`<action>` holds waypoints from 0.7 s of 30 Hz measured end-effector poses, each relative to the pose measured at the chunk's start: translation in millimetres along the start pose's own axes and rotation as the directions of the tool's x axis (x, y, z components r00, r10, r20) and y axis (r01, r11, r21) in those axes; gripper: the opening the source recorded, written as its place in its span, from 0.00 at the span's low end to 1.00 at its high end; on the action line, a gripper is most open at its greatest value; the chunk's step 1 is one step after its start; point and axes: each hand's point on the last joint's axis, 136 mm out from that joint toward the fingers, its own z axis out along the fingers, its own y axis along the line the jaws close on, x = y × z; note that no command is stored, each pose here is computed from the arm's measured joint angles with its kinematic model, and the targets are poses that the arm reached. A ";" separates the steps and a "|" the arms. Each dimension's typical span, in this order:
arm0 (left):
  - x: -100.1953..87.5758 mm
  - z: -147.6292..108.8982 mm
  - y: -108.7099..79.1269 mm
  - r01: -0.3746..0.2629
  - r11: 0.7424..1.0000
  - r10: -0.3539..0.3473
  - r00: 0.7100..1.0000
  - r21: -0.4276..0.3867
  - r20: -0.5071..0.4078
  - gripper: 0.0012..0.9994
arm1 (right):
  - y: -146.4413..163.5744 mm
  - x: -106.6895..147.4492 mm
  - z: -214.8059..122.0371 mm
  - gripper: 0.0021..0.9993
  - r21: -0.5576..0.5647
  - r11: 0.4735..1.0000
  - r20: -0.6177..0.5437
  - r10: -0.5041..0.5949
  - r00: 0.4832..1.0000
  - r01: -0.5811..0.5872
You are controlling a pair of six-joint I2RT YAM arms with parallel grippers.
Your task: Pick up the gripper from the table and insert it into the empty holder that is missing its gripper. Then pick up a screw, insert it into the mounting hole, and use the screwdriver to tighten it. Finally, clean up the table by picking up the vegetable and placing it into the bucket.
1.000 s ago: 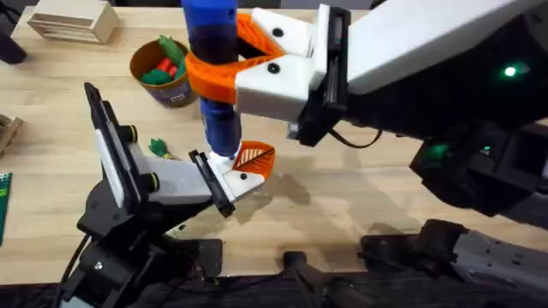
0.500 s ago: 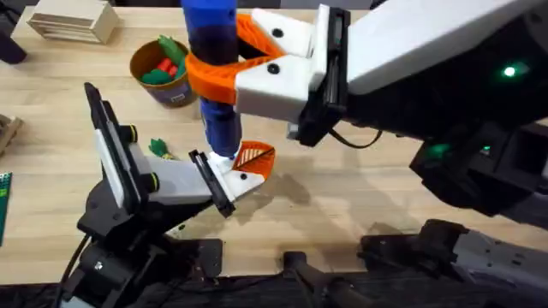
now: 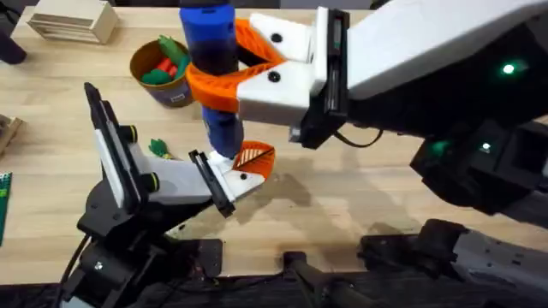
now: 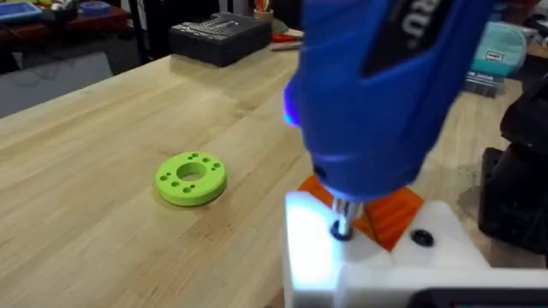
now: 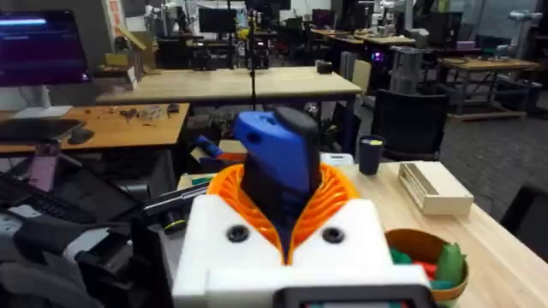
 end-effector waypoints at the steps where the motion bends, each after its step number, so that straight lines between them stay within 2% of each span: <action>1: 0.0 0.0 0.0 0.000 1.000 0.000 1.000 0.000 0.000 0.00 | -1.7 0.1 -0.6 0.03 0.005 1.000 -0.001 -0.005 1.000 0.005; 21: 0.0 0.0 0.0 0.001 1.000 -0.001 1.000 0.000 0.000 0.00 | 1.9 4.3 -0.6 0.03 -0.017 1.000 -0.017 0.002 1.000 -0.002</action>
